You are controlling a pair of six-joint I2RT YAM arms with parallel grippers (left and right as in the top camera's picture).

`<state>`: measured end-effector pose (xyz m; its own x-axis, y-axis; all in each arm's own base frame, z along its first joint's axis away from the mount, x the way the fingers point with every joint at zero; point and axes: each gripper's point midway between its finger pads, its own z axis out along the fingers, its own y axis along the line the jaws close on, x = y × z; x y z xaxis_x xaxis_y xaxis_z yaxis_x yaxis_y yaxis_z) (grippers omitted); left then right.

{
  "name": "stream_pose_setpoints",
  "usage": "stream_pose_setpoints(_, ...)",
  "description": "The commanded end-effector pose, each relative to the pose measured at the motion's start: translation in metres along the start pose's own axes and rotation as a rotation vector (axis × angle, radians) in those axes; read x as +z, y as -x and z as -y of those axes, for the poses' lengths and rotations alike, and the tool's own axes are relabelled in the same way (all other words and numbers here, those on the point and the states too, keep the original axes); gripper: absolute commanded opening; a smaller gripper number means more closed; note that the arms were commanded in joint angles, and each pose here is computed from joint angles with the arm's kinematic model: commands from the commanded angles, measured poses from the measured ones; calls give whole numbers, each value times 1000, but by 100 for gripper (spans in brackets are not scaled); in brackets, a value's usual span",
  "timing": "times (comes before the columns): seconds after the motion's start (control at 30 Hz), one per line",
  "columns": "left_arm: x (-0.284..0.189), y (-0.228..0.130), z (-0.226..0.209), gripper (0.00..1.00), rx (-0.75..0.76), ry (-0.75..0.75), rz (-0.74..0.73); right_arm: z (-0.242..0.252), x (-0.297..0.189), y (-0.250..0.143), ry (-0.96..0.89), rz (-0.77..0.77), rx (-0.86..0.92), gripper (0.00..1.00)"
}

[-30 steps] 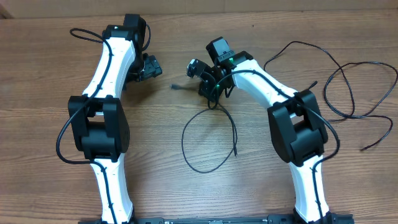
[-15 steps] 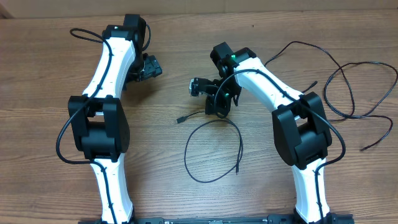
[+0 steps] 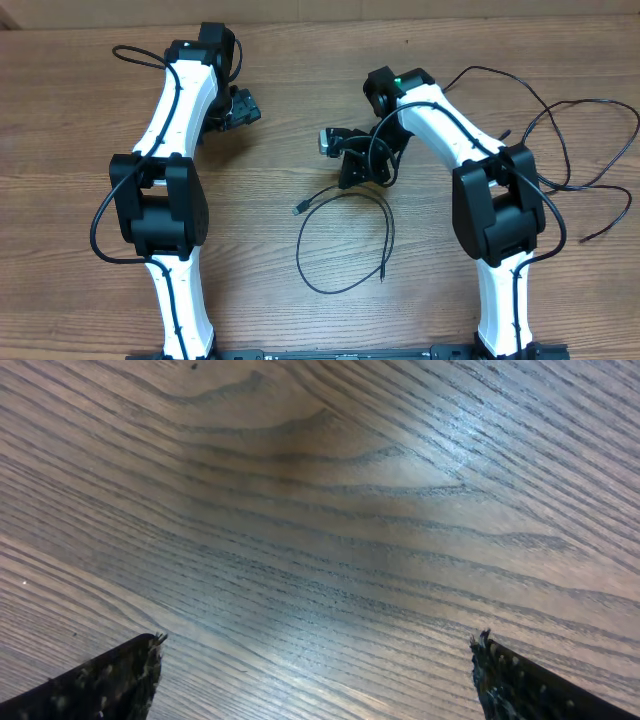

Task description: Untangle cables

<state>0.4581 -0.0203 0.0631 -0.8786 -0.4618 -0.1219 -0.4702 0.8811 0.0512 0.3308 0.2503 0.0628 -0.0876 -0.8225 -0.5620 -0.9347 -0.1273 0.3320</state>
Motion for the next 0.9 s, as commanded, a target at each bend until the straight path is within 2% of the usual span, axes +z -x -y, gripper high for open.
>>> stream_pose_setpoints(0.0,-7,1,1,100,20,1,20,-2,-10,10,-16,41,-68,4)
stream_pose_setpoints(0.07,-7,1,1,100,20,1,20,0,-8,6,-10,35,-49,4)
stream_pose_setpoints(0.23,-7,1,1,99,20,1,20,3,-6,-2,-15,2,-12,18)
stream_pose_setpoints(0.37,-7,1,1,99,20,1,20,3,-6,-6,-19,-20,16,24)
stream_pose_setpoints(0.63,-7,1,1,100,20,1,20,9,-4,-2,-41,-10,143,52)
stream_pose_setpoints(0.8,-7,1,1,99,20,1,20,11,5,8,-57,-17,150,53)
stream_pose_setpoints(0.87,-7,1,1,100,20,1,20,10,11,7,-70,-71,128,52)
